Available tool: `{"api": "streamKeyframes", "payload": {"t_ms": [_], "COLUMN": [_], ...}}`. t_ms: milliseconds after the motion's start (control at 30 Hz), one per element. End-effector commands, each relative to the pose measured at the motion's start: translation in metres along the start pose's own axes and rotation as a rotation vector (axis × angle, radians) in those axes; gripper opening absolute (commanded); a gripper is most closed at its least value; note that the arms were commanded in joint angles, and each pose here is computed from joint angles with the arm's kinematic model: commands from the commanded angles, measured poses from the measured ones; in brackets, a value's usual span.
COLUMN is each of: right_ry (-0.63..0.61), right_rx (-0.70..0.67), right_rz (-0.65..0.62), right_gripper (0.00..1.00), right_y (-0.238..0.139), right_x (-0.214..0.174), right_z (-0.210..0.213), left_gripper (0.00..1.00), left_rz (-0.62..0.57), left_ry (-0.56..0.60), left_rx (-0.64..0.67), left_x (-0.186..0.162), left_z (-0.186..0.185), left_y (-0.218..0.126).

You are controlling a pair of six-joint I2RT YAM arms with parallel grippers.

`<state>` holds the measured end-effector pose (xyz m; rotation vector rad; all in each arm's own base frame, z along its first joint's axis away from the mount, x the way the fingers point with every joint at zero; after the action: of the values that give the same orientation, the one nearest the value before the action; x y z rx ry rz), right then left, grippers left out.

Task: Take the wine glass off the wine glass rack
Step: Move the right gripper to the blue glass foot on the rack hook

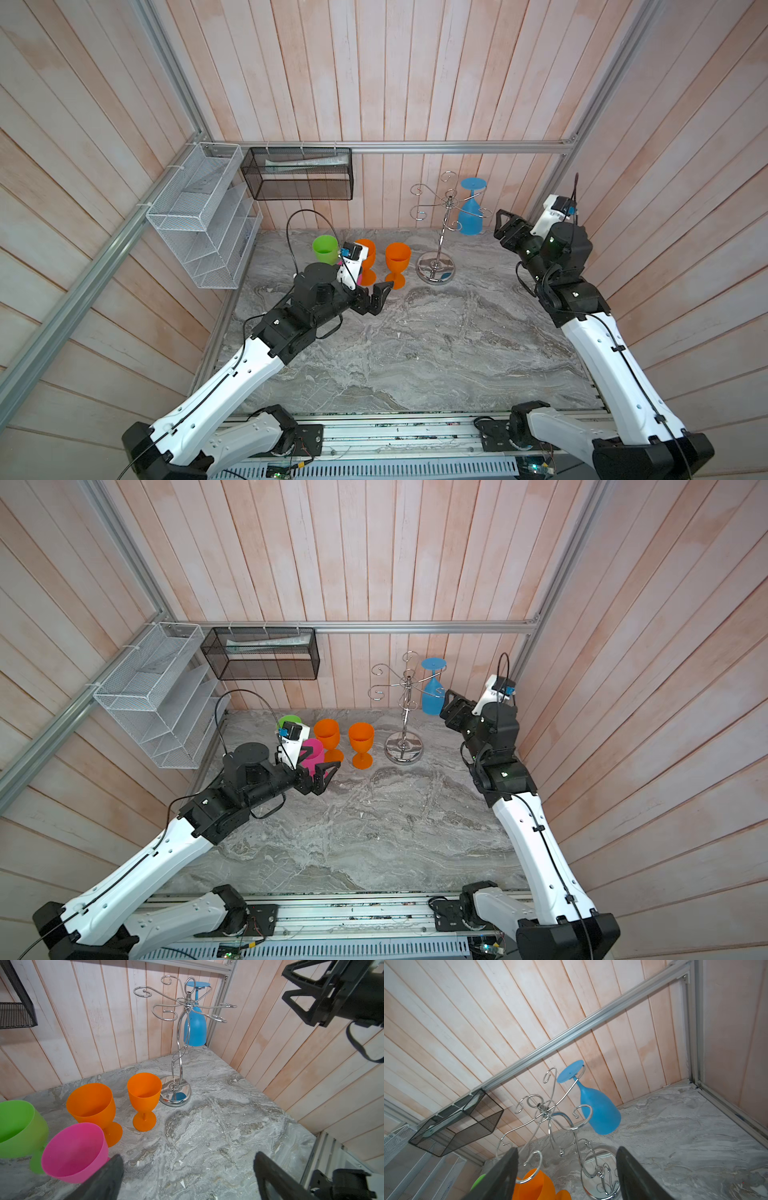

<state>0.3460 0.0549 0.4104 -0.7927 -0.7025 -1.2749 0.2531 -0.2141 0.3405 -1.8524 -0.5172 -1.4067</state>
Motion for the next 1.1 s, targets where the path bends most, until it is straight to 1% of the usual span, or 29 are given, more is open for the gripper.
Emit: {"api": "streamKeyframes", "payload": {"t_ms": [0, 33, 67, 133, 267, 467, 600, 667, 800, 1067], "right_ry": [0.010, -0.001, -0.013, -0.030, -0.036, -0.095, -0.149, -0.156, -0.189, -0.308], "right_rx": [-0.006, -0.031, -0.056, -0.085, -0.091, -0.040, -0.016, 0.006, 0.081, 0.191], "right_rz": [0.056, 0.050, 0.044, 0.039, 0.073, 0.101, 0.058, 0.037, 0.020, 0.032], "right_gripper": [0.74, 0.74, 0.74, 0.74, 0.74, 0.76, 0.78, 0.78, 0.78, 0.78], "right_y": [0.005, 0.005, 0.006, 0.007, 0.021, 0.038, 0.040, 0.041, 0.046, 0.065], "right_x": [-0.012, -0.013, -0.014, -0.014, -0.011, -0.006, -0.001, 0.001, -0.001, -0.006], "right_z": [-0.005, -0.010, -0.015, -0.022, -0.035, -0.056, -0.071, -0.080, -0.091, -0.089], "left_gripper": [0.99, 0.99, 0.99, 0.99, 0.99, 0.99, 0.99, 0.99, 0.99, 0.99], "left_rz": [-0.009, -0.012, -0.018, -0.026, -0.017, -0.025, -0.027, -0.025, -0.026, -0.025], "left_ry": [0.061, 0.062, 0.089, 0.094, 0.096, 0.103, 0.109, 0.113, 0.116, 0.121], "left_rx": [0.049, 0.054, 0.059, 0.074, 0.076, 0.083, 0.078, 0.079, 0.078, 0.066], "left_x": [-0.008, -0.010, -0.012, -0.015, -0.022, -0.024, -0.025, -0.026, -0.026, -0.027], "left_z": [0.007, 0.008, 0.009, 0.011, 0.012, 0.013, 0.013, 0.013, 0.013, 0.011], "left_y": [0.002, 0.001, 0.000, -0.003, 0.000, -0.002, -0.002, -0.002, -0.002, -0.002]}}
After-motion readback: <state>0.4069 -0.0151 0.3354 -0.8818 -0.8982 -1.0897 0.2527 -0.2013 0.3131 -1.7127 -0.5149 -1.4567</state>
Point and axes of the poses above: each gripper's point midway between its finger pads, its own y axis out along the fingers, its own z axis along the line the jaws close on, x = y × z, the point moved 4 cm from there along -y, back along the fingers, and after that the axes turned 2 degrees about y, right-handed, at the moved point
